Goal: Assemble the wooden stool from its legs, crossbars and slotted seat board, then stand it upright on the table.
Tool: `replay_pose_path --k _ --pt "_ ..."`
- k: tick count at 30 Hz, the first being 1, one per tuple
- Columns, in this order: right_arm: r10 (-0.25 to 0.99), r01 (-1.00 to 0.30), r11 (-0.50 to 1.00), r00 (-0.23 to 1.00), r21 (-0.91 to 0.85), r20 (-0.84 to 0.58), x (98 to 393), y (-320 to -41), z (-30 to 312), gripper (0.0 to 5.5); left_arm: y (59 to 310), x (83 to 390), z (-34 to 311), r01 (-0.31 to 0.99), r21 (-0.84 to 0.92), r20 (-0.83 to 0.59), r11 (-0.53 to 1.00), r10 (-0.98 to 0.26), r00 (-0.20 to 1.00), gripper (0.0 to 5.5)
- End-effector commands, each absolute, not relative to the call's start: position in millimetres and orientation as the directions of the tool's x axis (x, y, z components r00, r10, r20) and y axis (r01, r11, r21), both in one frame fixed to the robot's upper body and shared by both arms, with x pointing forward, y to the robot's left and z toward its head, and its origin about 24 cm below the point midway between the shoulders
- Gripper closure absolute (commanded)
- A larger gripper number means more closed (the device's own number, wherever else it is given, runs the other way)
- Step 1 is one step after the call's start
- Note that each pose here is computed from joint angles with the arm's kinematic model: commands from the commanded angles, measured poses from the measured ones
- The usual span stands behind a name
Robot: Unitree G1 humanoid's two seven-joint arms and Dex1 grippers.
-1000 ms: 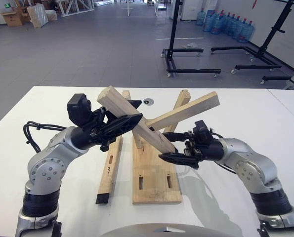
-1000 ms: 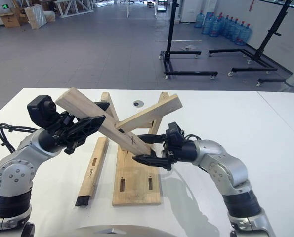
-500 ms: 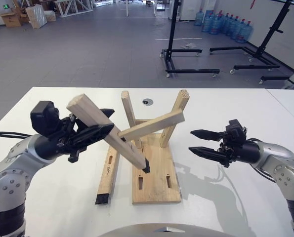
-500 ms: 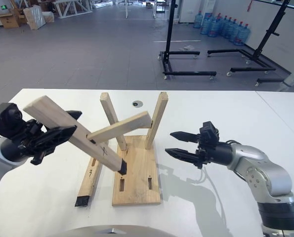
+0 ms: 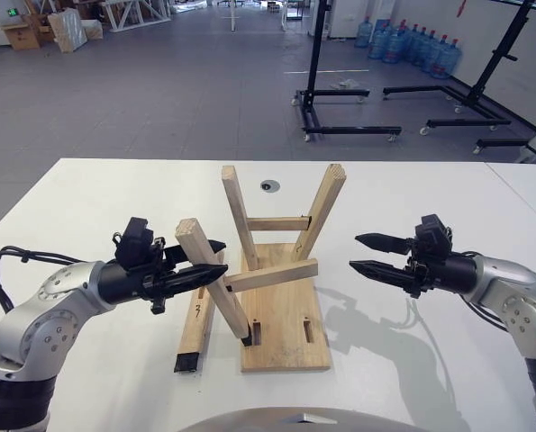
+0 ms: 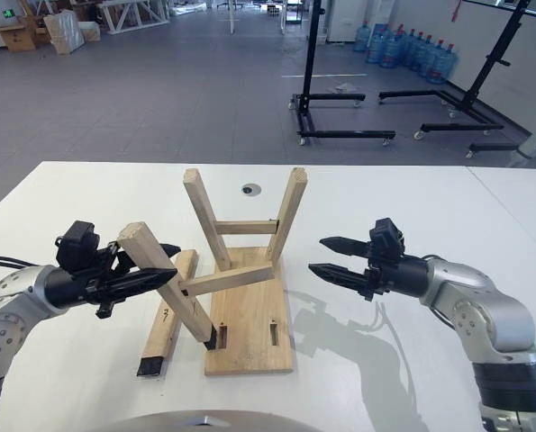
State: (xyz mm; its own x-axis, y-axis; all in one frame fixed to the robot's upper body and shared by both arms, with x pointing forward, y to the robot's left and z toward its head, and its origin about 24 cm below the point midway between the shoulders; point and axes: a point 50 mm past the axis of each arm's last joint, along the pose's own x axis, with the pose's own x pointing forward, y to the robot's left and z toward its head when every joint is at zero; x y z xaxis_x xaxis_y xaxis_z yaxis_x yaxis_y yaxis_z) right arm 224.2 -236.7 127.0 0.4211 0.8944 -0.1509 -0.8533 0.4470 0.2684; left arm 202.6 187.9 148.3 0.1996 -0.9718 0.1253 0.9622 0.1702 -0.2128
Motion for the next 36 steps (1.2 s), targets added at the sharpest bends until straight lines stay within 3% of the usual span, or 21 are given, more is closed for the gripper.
replay_pose_path --k 1,6,15,27,36 --pt "0.895 -0.861 0.444 0.409 0.248 -0.179 230.4 -238.7 130.6 1.44 181.3 204.1 150.0 0.971 -0.189 0.14 0.146 -0.975 0.174 3.45" --pt "0.891 -0.856 0.449 0.406 0.256 -0.204 231.8 -241.0 125.1 1.44 173.1 201.0 153.0 0.975 -0.212 0.17 0.073 -0.979 0.11 3.45" --pt "0.902 -0.868 0.428 0.392 0.251 -0.182 233.7 -234.6 128.6 1.44 171.9 212.2 137.4 0.966 -0.242 0.052 0.094 -0.993 0.11 3.45" --pt "0.913 -0.876 0.402 0.365 0.264 -0.179 232.7 -224.0 121.5 1.44 183.2 236.2 154.3 0.978 -0.151 -0.004 0.144 -0.989 0.145 3.46" --pt "0.913 -0.879 0.402 0.364 0.257 -0.185 231.0 -223.1 122.0 1.44 167.7 211.6 139.1 0.992 -0.065 -0.139 0.108 -0.985 0.098 3.46"
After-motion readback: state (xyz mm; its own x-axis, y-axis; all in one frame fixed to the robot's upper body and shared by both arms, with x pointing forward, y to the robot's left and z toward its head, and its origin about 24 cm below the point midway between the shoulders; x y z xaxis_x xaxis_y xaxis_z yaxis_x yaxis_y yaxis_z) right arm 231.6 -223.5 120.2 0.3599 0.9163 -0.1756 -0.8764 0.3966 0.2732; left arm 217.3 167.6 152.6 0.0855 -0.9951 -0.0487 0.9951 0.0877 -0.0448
